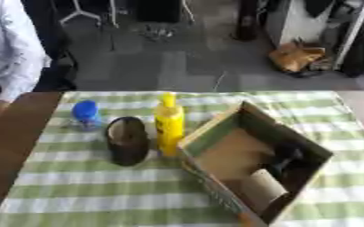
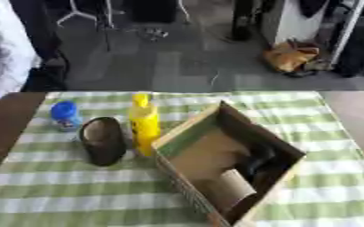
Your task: Pick up objects on the table and place them in the box.
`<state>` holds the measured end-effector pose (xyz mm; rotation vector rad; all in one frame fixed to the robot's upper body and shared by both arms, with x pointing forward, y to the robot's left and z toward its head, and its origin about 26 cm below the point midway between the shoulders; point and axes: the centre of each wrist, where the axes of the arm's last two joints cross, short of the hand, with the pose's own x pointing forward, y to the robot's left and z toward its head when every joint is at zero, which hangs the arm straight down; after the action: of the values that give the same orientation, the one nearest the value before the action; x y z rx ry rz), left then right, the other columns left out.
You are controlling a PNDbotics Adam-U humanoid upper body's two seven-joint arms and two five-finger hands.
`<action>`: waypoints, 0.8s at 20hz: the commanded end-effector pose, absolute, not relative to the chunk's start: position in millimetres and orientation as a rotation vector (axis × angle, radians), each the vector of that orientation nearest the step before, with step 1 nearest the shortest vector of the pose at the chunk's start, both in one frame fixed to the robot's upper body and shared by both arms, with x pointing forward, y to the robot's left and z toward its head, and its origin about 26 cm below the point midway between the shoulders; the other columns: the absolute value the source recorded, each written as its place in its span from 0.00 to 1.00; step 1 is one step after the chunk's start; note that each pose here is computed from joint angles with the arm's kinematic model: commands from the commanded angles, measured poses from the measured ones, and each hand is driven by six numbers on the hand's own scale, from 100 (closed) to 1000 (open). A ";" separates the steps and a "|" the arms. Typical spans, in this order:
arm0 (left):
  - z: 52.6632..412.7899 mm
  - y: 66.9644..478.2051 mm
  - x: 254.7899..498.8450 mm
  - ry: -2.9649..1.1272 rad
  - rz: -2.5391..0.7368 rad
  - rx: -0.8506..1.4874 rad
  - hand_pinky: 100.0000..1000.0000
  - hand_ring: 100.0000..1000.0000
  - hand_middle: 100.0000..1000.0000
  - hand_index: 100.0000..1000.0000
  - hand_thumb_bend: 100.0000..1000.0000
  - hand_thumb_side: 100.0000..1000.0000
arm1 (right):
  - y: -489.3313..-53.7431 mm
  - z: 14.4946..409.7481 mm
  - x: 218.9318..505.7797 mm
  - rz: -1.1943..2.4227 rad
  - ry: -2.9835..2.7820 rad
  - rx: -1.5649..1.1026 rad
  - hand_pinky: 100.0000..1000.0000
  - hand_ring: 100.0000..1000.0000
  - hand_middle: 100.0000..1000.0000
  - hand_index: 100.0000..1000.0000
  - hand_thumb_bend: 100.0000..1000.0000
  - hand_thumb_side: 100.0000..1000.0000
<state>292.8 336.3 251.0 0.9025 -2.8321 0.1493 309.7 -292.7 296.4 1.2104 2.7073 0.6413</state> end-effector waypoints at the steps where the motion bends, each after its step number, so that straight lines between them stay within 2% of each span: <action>1: 258.6 338.8 289.3 -2.854 0.144 0.918 0.73 0.95 0.91 1.00 0.00 1.00 | -293.0 305.0 304.8 0.650 2.675 1.177 0.77 0.79 0.71 0.69 0.00 1.00; 12: 262.4 339.0 289.2 -2.856 0.107 0.928 0.73 0.95 0.92 1.00 0.00 1.00 | -292.5 304.9 304.9 0.644 2.676 1.177 0.77 0.79 0.71 0.69 0.00 1.00; 16: 276.7 345.9 285.9 -2.758 -0.077 1.102 0.71 0.96 0.96 1.00 0.00 0.98 | -292.9 304.5 304.8 0.633 2.675 1.182 0.77 0.79 0.71 0.69 0.00 1.00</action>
<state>290.7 342.0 261.1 1.0215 -2.7583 0.0083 309.7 -292.7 296.3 1.2104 2.7077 0.6409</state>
